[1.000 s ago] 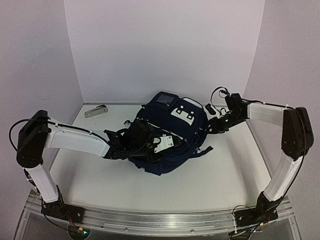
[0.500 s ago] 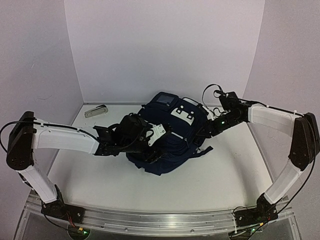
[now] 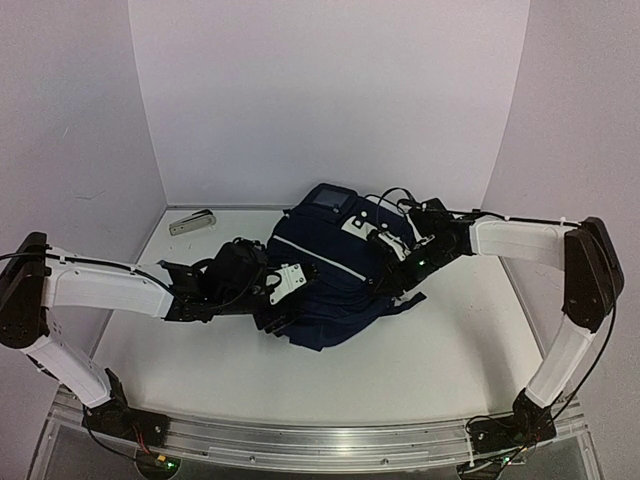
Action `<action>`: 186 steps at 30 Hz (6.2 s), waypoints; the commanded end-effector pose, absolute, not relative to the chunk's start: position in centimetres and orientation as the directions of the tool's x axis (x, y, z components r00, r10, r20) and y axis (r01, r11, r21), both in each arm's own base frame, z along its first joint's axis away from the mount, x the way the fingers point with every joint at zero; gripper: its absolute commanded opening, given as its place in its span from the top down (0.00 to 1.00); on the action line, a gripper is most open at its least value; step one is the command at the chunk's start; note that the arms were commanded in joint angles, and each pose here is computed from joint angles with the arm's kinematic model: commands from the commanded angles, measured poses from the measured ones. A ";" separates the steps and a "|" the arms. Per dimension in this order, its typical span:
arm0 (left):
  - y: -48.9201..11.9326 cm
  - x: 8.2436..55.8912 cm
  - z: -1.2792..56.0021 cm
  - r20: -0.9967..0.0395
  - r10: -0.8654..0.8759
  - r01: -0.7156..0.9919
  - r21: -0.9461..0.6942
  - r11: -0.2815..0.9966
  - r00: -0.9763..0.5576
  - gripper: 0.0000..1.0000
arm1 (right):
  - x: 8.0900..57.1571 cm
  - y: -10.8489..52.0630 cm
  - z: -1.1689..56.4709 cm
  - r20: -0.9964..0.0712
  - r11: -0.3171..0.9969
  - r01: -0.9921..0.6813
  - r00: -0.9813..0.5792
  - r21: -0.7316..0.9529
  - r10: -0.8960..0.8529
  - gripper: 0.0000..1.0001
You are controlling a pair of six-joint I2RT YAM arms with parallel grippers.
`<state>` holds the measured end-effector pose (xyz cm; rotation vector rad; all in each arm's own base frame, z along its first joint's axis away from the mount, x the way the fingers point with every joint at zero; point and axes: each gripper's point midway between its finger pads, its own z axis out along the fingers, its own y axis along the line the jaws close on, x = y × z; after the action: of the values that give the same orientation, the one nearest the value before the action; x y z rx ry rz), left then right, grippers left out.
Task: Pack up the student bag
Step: Zip the student bag at the center of the board, then unzip the student bag at the center of the board.
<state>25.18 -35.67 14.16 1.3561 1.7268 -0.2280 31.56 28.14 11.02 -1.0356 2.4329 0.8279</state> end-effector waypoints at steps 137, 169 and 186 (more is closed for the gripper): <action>-48.0 25.4 15.0 -0.710 0.518 0.805 -0.116 0.582 -0.477 0.55 | 31.6 29.2 13.6 -0.358 0.519 -0.413 -0.910 0.748 -0.208 0.46; -44.5 25.3 16.0 -0.704 0.458 0.726 -0.119 0.678 -0.543 1.00 | 34.8 28.8 13.5 -0.387 0.601 -0.384 -0.913 0.701 -0.131 1.00; -34.9 29.6 17.8 -0.743 0.322 0.556 -0.081 0.827 -0.587 1.00 | 35.9 22.9 14.7 -0.452 0.720 -0.377 -0.886 0.583 -0.099 1.00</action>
<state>27.74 -38.93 15.37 0.7610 2.2689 -0.4522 32.95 26.83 13.12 -0.3986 2.6051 1.2111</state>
